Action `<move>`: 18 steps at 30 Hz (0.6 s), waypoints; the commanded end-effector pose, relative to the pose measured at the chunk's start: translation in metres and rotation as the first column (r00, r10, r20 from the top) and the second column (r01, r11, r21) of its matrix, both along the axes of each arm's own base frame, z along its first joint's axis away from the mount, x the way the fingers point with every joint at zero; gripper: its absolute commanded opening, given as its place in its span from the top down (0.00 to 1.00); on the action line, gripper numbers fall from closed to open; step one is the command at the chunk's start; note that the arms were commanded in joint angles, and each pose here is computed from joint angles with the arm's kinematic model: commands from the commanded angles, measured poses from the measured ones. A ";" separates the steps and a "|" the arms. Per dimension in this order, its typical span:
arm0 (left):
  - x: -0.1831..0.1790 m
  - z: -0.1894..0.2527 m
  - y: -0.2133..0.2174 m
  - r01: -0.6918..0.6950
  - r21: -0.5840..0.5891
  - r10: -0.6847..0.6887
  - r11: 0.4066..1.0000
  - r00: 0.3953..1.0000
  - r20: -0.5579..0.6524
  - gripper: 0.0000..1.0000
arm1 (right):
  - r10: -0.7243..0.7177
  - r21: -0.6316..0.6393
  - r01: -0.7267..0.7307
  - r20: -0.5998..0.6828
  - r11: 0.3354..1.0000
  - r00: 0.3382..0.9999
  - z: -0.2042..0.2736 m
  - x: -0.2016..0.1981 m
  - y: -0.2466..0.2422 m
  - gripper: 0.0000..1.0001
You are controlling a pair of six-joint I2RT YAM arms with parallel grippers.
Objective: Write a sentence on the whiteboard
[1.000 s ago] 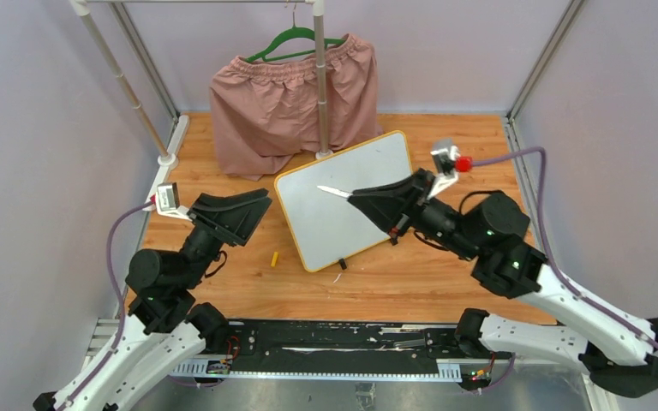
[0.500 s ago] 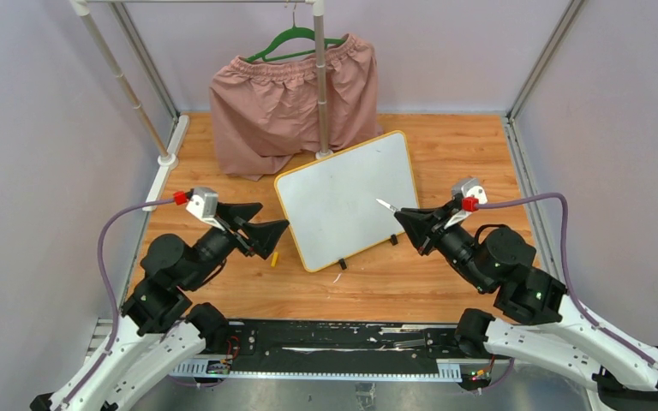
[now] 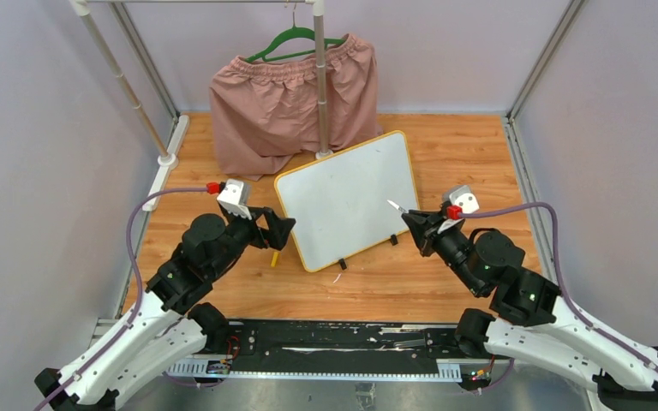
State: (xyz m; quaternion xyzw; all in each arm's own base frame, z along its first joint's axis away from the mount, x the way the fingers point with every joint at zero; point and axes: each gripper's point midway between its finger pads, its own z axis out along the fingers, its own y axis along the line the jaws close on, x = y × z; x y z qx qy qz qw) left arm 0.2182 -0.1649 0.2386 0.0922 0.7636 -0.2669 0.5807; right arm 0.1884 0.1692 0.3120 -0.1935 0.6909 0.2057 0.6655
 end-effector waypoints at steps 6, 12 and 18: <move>0.018 0.019 0.014 -0.101 0.055 0.096 0.993 0.992 0.082 0.02 | 0.058 -0.085 -0.058 0.008 0.995 0.998 -0.016 0.007 0.025 1.00; 0.017 0.001 0.006 -0.066 0.026 0.063 0.997 0.994 0.095 0.01 | 0.079 -0.075 -0.080 -0.024 0.994 0.997 -0.021 0.004 0.029 1.00; 0.014 -0.006 -0.001 -0.039 -0.025 0.040 0.999 0.998 0.043 0.01 | 0.063 -0.082 -0.065 -0.023 0.995 0.998 -0.024 0.003 0.023 1.00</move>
